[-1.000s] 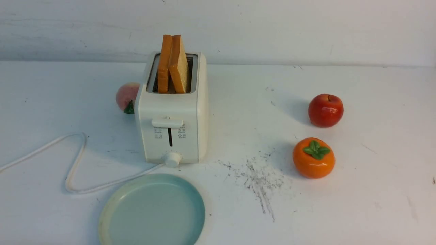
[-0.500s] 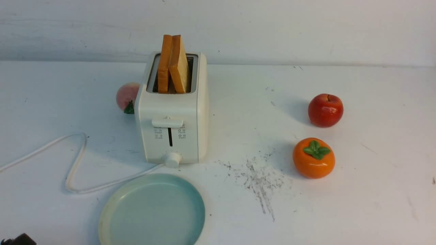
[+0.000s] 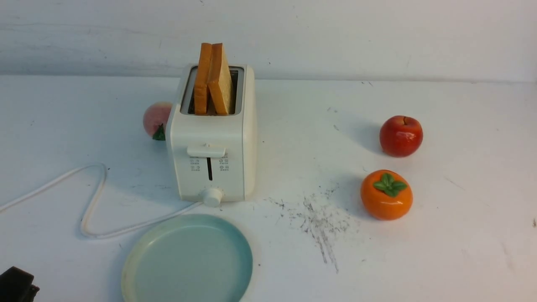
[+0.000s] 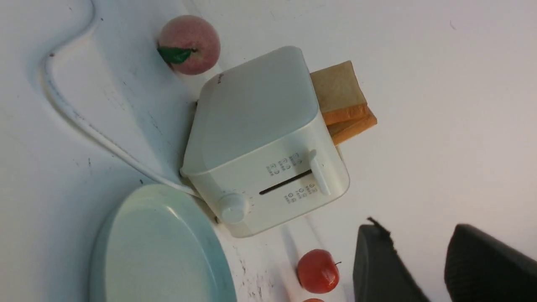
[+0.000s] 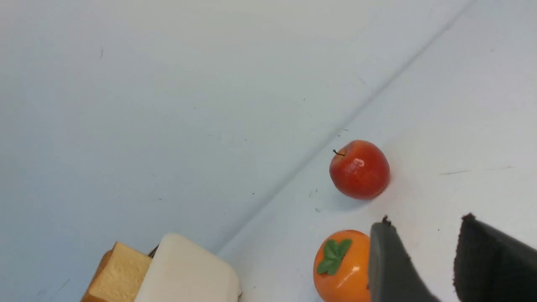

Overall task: Take toasted bread from bread machine on white table place on plate.
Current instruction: 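Reach for a toast slice standing in the toaster with the left gripper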

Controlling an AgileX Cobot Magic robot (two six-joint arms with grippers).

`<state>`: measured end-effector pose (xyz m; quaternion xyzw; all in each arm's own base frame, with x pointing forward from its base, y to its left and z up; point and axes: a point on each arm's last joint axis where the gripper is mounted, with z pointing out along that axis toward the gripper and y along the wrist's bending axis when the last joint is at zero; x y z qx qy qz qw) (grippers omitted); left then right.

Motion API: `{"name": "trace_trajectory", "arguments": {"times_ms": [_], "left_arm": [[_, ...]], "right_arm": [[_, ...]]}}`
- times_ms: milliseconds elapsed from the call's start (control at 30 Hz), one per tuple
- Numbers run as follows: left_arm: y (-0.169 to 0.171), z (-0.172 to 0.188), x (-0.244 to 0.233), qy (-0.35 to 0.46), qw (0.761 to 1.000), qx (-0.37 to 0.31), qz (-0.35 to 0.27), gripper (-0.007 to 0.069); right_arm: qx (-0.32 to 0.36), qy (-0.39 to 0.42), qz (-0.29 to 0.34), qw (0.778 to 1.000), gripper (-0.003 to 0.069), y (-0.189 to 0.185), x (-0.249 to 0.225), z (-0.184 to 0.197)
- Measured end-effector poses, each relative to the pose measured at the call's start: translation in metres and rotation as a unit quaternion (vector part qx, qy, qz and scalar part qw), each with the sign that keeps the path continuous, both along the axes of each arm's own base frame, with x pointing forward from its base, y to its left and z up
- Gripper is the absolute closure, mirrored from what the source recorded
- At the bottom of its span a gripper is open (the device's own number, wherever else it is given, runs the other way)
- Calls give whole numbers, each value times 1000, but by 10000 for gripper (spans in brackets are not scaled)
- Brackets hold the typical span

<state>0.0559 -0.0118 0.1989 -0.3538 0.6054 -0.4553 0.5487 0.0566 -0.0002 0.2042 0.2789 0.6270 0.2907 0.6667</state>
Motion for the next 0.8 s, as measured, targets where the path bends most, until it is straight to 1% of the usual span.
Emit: {"name": "trace_trajectory", "arguments": {"times_ms": [133, 267, 300, 333, 367, 400, 433, 467, 500, 533, 567, 600, 633, 700, 733, 800], "left_arm": [[0, 0, 0, 0, 1000, -7, 1, 389], [4, 3, 0, -14, 1000, -12, 22, 410], [9, 6, 1, -30, 998, -19, 47, 445], [13, 9, 1, -47, 996, -26, 73, 497], [15, 13, 0, -56, 995, -29, 83, 524], [16, 15, 0, -61, 994, -30, 86, 543], [17, 29, -3, -86, 992, -22, 92, 617], [17, 40, -5, -103, 991, -6, 91, 639], [17, 43, -6, -106, 990, -5, 90, 639], [14, 62, -12, -132, 988, 31, 79, 639], [11, 76, -16, -147, 984, 69, 66, 639], [10, 80, -17, -151, 984, 75, 60, 639], [6, 93, -19, -155, 981, 107, 44, 639], [-5, 110, -14, -122, 979, 163, -15, 639], [-8, 115, -9, -104, 978, 177, -35, 639], [-20, 119, 5, -32, 969, 219, -111, 639]], "right_arm": [[5, -3, -1, 1000, 419, 0, 0, 1], [7, -34, -15, 999, 419, -3, -1, 7], [1, -49, -18, 999, 425, -3, -2, 15], [-16, -65, -17, 998, 433, -3, -5, 28], [-34, -83, -16, 996, 447, -2, -9, 44], [-41, -86, -16, 995, 447, -2, -10, 47], [-77, -111, -11, 991, 488, 1, -20, 79], [-94, -115, -7, 989, 517, 2, -26, 97], [-97, -108, -5, 989, 517, 2, -24, 96], [-121, -94, 6, 988, 577, 5, -29, 125], [-138, -69, 17, 988, 620, 7, -30, 139], [-142, -57, 19, 988, 620, 7, -27, 141], [-163, -14, 35, 986, 659, 9, -22, 152], [-203, 86, 75, 973, 677, 12, -6, 161], [-215, 125, 93, 964, 678, 14, 1, 162], [-236, 205, 138, 940, 678, 17, 16, 159]]}}
